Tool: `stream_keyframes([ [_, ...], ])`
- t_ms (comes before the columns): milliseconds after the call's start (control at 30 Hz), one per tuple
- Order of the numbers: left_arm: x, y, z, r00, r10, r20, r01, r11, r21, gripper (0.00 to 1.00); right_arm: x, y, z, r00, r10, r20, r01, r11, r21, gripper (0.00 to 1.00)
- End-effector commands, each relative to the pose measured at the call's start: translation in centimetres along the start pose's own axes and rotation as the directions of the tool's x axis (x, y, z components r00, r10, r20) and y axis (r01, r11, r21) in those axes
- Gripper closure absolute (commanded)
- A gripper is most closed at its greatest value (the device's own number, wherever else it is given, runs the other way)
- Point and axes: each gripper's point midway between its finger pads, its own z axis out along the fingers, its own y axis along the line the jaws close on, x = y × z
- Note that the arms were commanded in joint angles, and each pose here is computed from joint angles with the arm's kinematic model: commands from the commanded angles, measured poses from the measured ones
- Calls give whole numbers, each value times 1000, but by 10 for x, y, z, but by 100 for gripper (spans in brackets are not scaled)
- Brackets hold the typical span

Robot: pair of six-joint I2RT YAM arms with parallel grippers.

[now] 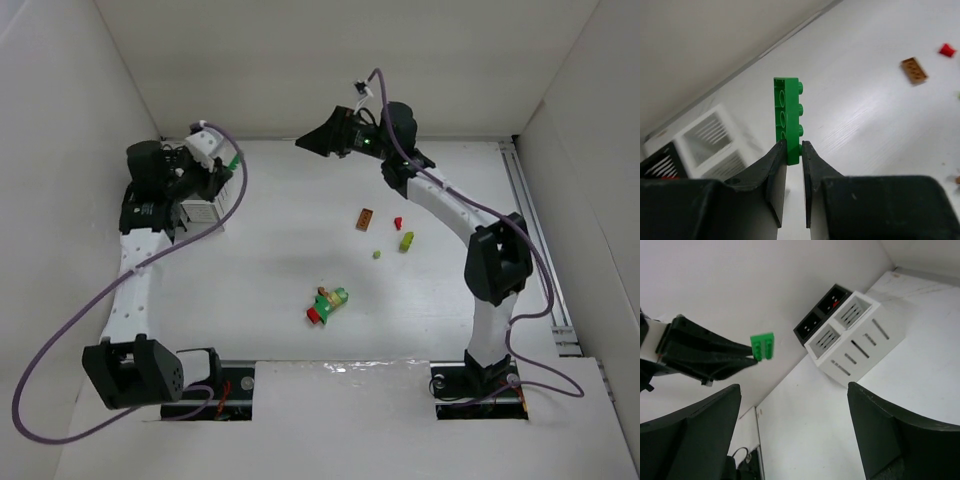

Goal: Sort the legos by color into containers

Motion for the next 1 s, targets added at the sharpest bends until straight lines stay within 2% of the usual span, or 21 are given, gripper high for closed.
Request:
stream_keyframes([
  [0,8,29,-38,999,-11,-52,2,984,-178,100,-48,27,-29,991,-92,101,96,995,-40,8],
  [33,21,47,-55,994,-50,-101,21,962,-274,100,-51,26,-34,990,-93,107,97,995,-33,8],
  [167,52,80,-95,966,-148,-210,33,882,-470,100,-52,4,-46,990,-90,109,89,996,14,8],
  [267,79,103,-113,932,-262,-249,90,836,-542,100,-54,1,-48,989,-91,114,89,996,22,8],
  [333,81,117,-120,920,-304,-246,119,817,-564,100,-53,2,-49,990,-91,108,90,996,15,8],
  [400,107,128,-116,870,-399,-290,177,801,-572,100,-54,0,-47,990,-91,108,90,996,15,8],
  [433,98,138,-117,871,-391,-296,162,800,-578,100,-54,0,-47,990,-91,108,90,996,15,8],
  [467,118,142,-114,829,-450,-332,202,794,-573,100,-53,1,-47,991,-91,102,91,996,8,8],
  [533,121,154,-116,816,-464,-345,205,790,-578,100,-56,-2,-50,990,-92,107,91,996,16,8],
  [567,111,165,-115,832,-439,-339,184,794,-579,100,-56,-2,-50,990,-92,107,91,996,16,8],
  [600,123,167,-114,804,-469,-365,203,794,-573,100,-57,-3,-50,989,-92,113,90,996,22,8],
  [667,117,177,-113,807,-459,-373,192,800,-568,100,-53,-4,-52,991,-86,107,83,996,27,8],
  [733,130,181,-107,775,-491,-398,220,800,-558,100,-53,-4,-52,991,-86,107,83,996,27,8],
  [867,135,195,-101,767,-497,-405,220,797,-563,100,-52,-3,-53,991,-85,106,82,996,28,8],
  [900,133,198,-100,772,-493,-401,216,797,-564,100,-52,-3,-53,990,-94,106,91,995,29,8],
  [967,145,196,-93,742,-516,-428,241,801,-548,95,-52,-3,-53,990,-94,106,91,995,29,8],
])
